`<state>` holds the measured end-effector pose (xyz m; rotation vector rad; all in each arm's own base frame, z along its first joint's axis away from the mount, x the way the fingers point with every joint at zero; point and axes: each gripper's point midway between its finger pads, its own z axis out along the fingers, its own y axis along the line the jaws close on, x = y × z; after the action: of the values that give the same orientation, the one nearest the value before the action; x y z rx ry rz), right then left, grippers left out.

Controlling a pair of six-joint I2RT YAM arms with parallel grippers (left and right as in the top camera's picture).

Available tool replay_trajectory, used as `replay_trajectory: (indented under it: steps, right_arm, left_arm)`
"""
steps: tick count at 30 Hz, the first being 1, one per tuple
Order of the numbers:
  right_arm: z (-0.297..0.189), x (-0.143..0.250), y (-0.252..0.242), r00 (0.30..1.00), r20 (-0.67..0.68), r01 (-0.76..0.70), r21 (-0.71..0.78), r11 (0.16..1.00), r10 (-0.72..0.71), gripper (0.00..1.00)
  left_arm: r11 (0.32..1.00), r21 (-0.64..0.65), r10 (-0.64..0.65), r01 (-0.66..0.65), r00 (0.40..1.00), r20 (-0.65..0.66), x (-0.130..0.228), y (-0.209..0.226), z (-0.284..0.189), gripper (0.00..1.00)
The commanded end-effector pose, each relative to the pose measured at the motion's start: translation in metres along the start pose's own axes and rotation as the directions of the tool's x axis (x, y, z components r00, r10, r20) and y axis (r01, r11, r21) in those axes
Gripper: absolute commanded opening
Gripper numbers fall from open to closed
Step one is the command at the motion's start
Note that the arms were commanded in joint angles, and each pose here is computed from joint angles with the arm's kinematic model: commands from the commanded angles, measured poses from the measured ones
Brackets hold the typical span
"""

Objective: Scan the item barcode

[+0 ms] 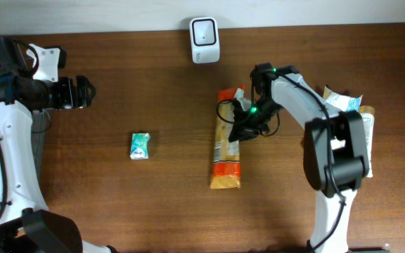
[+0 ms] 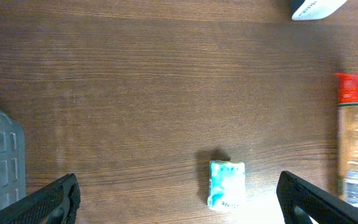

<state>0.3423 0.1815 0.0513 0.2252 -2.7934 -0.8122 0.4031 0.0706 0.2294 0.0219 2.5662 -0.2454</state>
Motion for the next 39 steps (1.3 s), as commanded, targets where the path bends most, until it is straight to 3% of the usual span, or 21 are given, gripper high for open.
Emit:
replay_trajectory:
  steps: [1,4,7,10,15,23,27,33,39]
  right_arm:
    - [-0.066,0.007,-0.001,0.985,0.162,-0.110,0.382,0.917,0.051,0.04]
    - [-0.074,0.030,-0.018,0.979,0.181,-0.195,0.667,0.719,0.098,0.04]
    - [-0.046,0.031,-0.018,0.990,0.115,-0.137,0.751,0.646,0.077,0.04]
    - [-0.010,0.029,-0.028,0.994,0.031,-0.093,0.769,0.632,0.109,0.04]
    - [0.038,0.019,0.001,0.998,0.007,-0.050,0.673,0.738,0.061,0.04]
    - [0.051,0.015,0.011,1.000,0.007,-0.018,0.664,0.748,0.017,0.45]
    - [0.026,0.006,-0.016,0.999,0.053,-0.048,0.759,0.649,0.011,0.54]
    - [-0.021,-0.008,-0.010,0.992,0.115,-0.066,0.828,0.556,-0.054,0.55]
    - [-0.018,-0.005,0.011,0.974,-0.080,0.186,0.818,0.544,-0.213,0.58]
  left_arm:
    - [1.000,0.008,0.021,-0.021,1.000,0.011,-0.002,-0.002,-0.003,0.99]
    - [1.000,0.008,0.021,-0.021,1.000,0.011,-0.002,-0.002,-0.003,0.99]
    - [1.000,0.008,0.021,-0.021,1.000,0.011,-0.002,-0.002,-0.003,0.99]
    - [1.000,0.008,0.021,-0.021,1.000,0.011,-0.002,-0.002,-0.003,0.99]
    - [1.000,0.008,0.021,-0.021,1.000,0.011,-0.002,-0.002,-0.003,0.99]
    - [1.000,0.008,0.021,-0.021,1.000,0.011,-0.002,-0.002,-0.003,0.99]
    - [1.000,0.008,0.021,-0.021,1.000,0.011,-0.002,-0.002,-0.003,0.99]
    - [1.000,0.008,0.021,-0.021,1.000,0.011,-0.002,-0.002,-0.003,0.99]
    - [1.000,0.008,0.021,-0.021,1.000,0.011,-0.002,-0.002,-0.003,0.99]
